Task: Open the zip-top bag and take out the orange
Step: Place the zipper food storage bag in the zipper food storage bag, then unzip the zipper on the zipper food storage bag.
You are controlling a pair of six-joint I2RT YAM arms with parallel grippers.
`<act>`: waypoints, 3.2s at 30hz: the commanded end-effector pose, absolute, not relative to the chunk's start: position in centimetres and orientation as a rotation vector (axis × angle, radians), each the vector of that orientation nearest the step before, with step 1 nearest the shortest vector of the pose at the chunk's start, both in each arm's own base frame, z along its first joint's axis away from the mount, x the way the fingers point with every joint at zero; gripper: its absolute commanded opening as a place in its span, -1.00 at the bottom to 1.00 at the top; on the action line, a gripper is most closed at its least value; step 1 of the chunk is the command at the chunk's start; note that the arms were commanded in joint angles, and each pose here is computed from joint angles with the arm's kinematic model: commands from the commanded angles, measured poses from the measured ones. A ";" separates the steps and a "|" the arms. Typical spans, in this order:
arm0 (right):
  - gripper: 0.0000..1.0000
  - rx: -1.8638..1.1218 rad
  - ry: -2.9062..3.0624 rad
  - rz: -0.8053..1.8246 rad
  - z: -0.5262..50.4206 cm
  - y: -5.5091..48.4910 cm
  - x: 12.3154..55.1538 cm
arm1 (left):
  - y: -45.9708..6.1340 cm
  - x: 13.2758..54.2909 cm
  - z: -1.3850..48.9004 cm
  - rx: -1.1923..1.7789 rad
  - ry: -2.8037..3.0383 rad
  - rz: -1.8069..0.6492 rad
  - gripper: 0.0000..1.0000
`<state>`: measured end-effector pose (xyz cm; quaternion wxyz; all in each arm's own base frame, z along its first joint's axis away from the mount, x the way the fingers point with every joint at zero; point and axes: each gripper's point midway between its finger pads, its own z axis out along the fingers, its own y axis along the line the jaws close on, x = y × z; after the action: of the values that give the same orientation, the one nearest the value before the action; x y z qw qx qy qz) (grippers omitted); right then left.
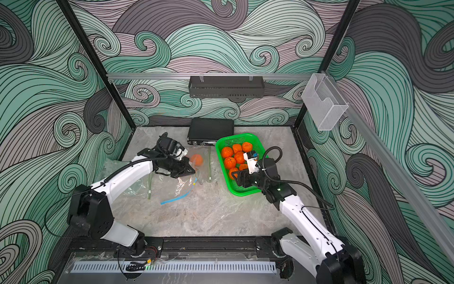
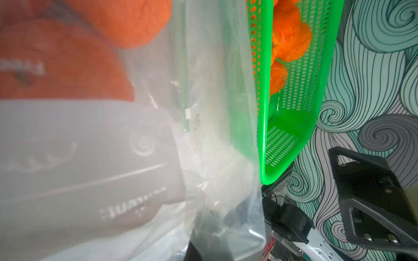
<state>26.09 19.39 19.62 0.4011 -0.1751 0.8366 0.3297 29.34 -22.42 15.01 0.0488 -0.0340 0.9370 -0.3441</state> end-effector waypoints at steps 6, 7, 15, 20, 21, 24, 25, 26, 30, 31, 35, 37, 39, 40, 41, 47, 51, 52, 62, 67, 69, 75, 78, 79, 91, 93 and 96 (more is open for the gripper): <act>0.44 -0.522 2.104 1.132 21.9 25.9 23.2 | -23.0 29.3 16.9 0.051 2.857 -1.079 -1.00; 0.43 -0.513 2.137 1.174 22.1 27.0 22.9 | -22.9 29.2 16.6 0.048 2.864 -1.077 -1.00; 0.35 -0.378 2.278 1.238 23.2 32.7 23.6 | -22.8 29.4 16.3 0.056 2.859 -1.050 -1.00; 0.21 -0.302 2.415 1.247 21.6 34.9 24.6 | -22.4 29.3 15.9 0.056 2.875 -1.010 -1.00; 0.18 -0.299 2.435 1.243 21.3 35.2 24.6 | -22.3 29.3 15.9 0.059 2.879 -1.005 -1.00; 0.14 -0.271 2.506 1.175 19.8 35.0 24.7 | -22.3 29.2 15.8 0.064 2.880 -1.008 -1.00; 0.10 -0.265 2.524 1.173 19.3 35.1 24.6 | -22.4 29.2 15.9 0.070 2.877 -1.011 -1.00; 0.07 -0.267 2.540 1.181 19.0 35.3 24.5 | -22.4 29.2 15.8 0.071 2.876 -1.013 -1.00; -0.10 -0.300 2.569 1.214 18.5 36.4 23.6 | -22.4 29.4 15.8 0.068 2.876 -1.012 -1.00; -0.15 -0.307 2.569 1.213 18.5 36.5 23.4 | -22.4 29.4 15.7 0.068 2.878 -1.012 -1.00; -0.46 -0.310 2.568 1.217 18.5 36.6 23.2 | -22.4 29.4 15.7 0.067 2.875 -1.005 -1.00; -0.57 -0.310 2.555 1.228 18.8 36.7 23.3 | -22.3 29.4 15.7 0.067 2.876 -0.997 -1.00; -0.70 -0.305 2.546 1.232 19.1 36.8 23.4 | -22.1 29.3 15.6 0.063 2.879 -0.985 -1.00; -0.77 -0.302 2.543 1.238 19.3 36.9 23.5 | -22.0 29.3 15.6 0.065 2.880 -0.978 -0.99; -0.81 -0.298 2.539 1.242 19.4 36.9 23.5 | -22.0 29.3 15.6 0.067 2.880 -0.971 -0.96; -0.99 -0.215 2.495 1.281 20.9 36.9 24.3 | -20.3 29.3 18.6 0.120 2.766 -0.843 -0.19; -1.00 -0.117 2.458 1.375 22.6 37.2 25.2 | -17.3 28.9 23.7 0.192 2.530 -0.659 0.11; -1.00 -0.084 2.452 1.402 22.9 37.2 25.4 | -16.8 28.5 25.2 0.230 2.449 -0.639 0.17; -1.00 0.232 2.364 1.672 25.6 37.7 27.4 | -18.8 21.0 29.7 0.928 1.656 -0.543 0.42; -1.00 0.257 2.374 1.721 25.8 38.2 27.5 | -19.6 21.7 28.7 1.105 1.630 -0.348 0.25; -1.00 0.271 2.374 1.729 25.6 38.2 27.5 | -20.1 22.0 28.8 1.157 1.590 -0.295 0.18; -1.00 0.284 2.378 1.745 25.4 38.3 27.4 | -21.1 23.7 28.0 1.224 1.536 -0.157 -0.01; -1.00 0.289 2.380 1.748 25.3 38.3 27.4 | -21.1 25.1 27.9 1.200 1.539 -0.090 -0.17; -1.00 0.287 2.381 1.750 25.3 38.3 27.3 | -21.1 25.4 28.0 1.188 1.535 -0.077 -0.21; -1.00 0.319 2.377 1.793 25.2 38.4 27.1 | -21.4 26.6 26.1 1.205 1.576 -0.038 -0.44; -1.00 0.321 2.375 1.794 25.3 38.4 27.2 | -21.5 26.4 25.6 1.222 1.579 -0.048 -0.44; -1.00 0.319 2.374 1.799 25.4 38.4 27.2 | -21.7 26.1 25.1 1.242 1.584 -0.058 -0.42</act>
<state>27.13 38.43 24.87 0.0747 0.1075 0.7984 0.5878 26.31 -21.17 24.94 0.5305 0.5130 0.6744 -0.0219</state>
